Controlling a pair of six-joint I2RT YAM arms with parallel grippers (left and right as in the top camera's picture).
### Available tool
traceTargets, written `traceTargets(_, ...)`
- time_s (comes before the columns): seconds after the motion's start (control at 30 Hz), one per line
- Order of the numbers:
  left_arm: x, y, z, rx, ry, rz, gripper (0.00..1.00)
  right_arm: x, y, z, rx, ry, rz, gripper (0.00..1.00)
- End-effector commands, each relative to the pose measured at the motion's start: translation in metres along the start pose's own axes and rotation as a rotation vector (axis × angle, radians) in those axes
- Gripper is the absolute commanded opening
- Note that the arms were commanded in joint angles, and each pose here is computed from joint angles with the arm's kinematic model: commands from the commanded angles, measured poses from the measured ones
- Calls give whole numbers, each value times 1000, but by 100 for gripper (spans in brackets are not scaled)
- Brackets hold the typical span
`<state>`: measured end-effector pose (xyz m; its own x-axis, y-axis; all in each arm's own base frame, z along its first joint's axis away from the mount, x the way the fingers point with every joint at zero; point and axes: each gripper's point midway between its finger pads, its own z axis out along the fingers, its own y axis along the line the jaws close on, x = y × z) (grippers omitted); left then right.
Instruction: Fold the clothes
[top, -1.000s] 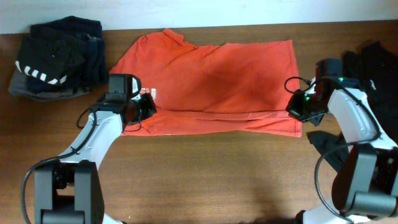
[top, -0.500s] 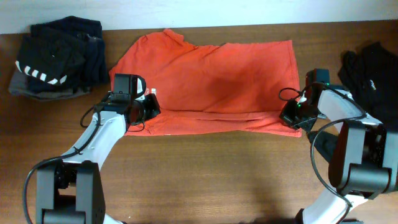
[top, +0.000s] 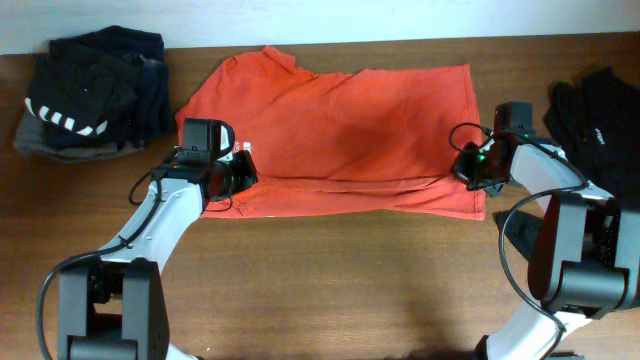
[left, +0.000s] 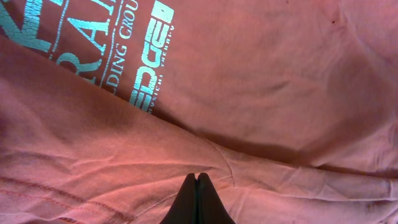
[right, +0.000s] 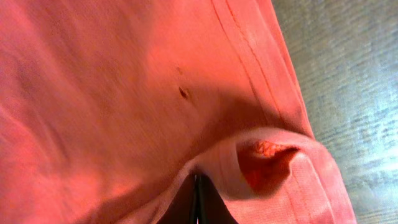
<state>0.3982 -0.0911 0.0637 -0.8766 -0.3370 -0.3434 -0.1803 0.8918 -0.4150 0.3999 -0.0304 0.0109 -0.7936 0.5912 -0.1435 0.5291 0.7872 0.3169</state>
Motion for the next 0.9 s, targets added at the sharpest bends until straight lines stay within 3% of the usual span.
traceTargets(0.0,-17,-2,-10,-21,-66,4,1,-11,-1,12,8,-40,1,4)
traceTargets(0.27,-26,-5,-10,-18,-109,19,1,-61,27,8,-102,-229,-56,4)
traceTargets(0.5,-21,-6,-10,-13,-87,39,1,-81,68,-53,-190,-280,-184,6)
traceTargets(0.63,-20,-5,-10,-16,-82,38,1,-52,78,-77,-199,-153,-265,6)
traceTargets(0.87,-22,-6,-10,-13,-90,39,1,50,84,-49,-138,188,-358,5)
